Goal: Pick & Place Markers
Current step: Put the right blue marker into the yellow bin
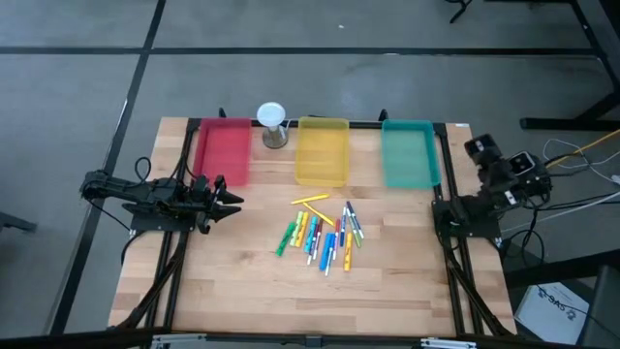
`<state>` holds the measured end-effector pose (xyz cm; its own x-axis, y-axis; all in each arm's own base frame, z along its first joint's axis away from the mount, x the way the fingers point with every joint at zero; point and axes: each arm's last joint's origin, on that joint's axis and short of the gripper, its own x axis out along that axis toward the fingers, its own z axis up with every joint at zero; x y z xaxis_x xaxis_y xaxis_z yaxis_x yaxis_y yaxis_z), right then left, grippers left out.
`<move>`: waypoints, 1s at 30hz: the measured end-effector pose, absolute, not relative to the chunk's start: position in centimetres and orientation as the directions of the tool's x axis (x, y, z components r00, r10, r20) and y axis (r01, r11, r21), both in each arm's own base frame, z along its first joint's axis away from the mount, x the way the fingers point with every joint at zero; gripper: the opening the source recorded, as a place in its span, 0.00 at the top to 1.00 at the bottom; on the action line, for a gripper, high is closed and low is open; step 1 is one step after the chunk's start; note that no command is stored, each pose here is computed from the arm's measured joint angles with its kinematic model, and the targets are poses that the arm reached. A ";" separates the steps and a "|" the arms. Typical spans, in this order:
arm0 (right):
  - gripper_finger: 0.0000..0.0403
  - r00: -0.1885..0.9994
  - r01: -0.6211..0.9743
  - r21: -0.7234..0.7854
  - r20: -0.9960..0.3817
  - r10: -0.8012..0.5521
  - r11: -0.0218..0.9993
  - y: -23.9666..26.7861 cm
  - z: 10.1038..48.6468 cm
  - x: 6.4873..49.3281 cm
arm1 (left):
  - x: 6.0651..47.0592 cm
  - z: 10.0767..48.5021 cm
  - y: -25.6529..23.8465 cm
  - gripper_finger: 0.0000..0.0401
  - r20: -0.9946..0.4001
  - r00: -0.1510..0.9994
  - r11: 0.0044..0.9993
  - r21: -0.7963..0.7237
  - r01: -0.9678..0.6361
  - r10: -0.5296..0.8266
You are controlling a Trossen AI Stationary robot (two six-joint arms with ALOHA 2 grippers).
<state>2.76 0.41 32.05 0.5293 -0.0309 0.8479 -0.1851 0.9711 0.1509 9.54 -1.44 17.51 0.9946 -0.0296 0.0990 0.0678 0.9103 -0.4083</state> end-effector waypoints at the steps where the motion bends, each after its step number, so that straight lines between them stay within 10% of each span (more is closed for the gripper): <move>1: 0.60 0.534 -0.181 0.147 0.845 -0.029 0.972 0.4 32.5 2.7 | 9.5 17.5 -1.4 0.64 0.099 0.995 0.910 -0.408 0.068 -0.030; 30: 0.60 0.895 0.007 -0.048 0.446 0.015 0.999 1.5 48.1 6.2 | 9.5 17.5 -1.4 0.64 0.099 0.995 0.910 -0.408 0.068 -0.030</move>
<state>6.18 1.49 48.09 0.8951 0.0153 0.4457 0.0068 0.9988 -0.0479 9.54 -1.44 17.52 0.9946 -0.0297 0.0993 0.0679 0.9103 -0.4083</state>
